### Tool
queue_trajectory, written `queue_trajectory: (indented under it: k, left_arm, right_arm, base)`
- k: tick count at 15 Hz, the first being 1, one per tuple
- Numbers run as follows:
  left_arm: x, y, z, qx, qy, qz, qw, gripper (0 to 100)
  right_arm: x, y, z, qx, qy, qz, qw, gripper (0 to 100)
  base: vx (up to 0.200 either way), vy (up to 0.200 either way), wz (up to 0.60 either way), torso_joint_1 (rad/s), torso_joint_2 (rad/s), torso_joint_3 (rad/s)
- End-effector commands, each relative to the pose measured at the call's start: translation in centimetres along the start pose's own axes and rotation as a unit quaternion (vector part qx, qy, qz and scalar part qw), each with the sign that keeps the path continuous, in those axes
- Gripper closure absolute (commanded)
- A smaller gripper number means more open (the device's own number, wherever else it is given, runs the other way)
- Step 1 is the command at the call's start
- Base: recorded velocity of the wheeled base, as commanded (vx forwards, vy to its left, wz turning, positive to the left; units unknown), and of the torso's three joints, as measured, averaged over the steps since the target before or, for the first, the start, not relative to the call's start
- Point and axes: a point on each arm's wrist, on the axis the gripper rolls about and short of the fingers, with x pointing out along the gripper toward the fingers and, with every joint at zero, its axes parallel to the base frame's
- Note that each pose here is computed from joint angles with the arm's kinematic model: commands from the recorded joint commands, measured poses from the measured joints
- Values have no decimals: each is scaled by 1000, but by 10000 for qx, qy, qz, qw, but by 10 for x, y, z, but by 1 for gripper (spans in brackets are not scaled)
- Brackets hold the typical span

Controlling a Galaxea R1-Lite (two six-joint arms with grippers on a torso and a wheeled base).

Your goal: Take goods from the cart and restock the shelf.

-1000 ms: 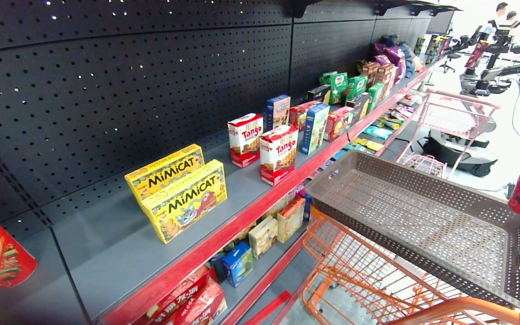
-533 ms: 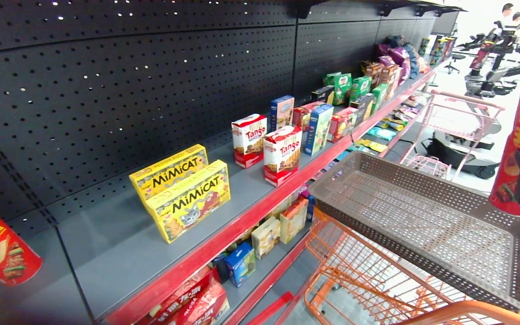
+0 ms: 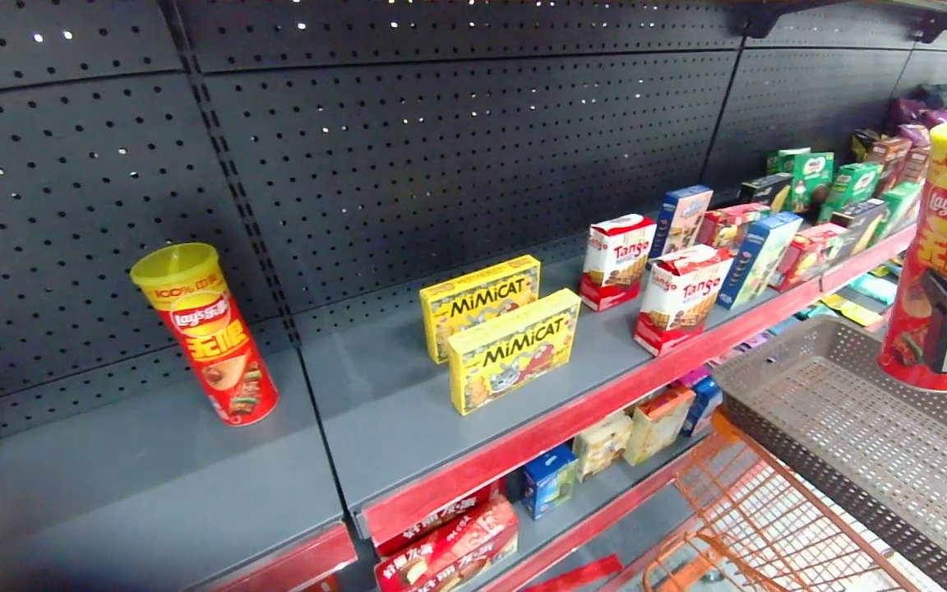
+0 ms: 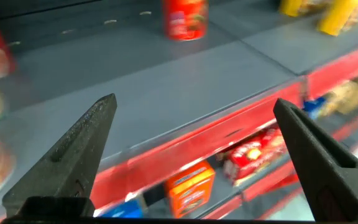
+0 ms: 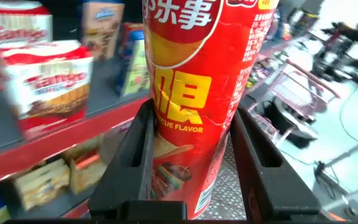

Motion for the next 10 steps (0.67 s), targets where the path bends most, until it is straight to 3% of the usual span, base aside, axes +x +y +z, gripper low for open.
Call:
queue_trajectory:
  k: [1, 7, 10]
  left_arm:
    - [0, 0, 0, -2, 11, 1, 10000, 0]
    - [0, 0, 0, 21, 11, -7, 10000, 0]
    - [0, 0, -1, 29, 18, -7, 10000, 0]
  right_arm:
    - [-1, -2, 1, 6, -27, -14, 10000, 100]
    - [-8, 4, 5, -80, -138, 232, 9996, 100]
    - [-9, 5, 6, -129, -180, 269, 9994, 100]
  base:
    - [0, 0, 0, 0, 0, 0]
    - [0, 0, 0, 0, 0, 0]
    - [0, 0, 600, 6, 1, 4]
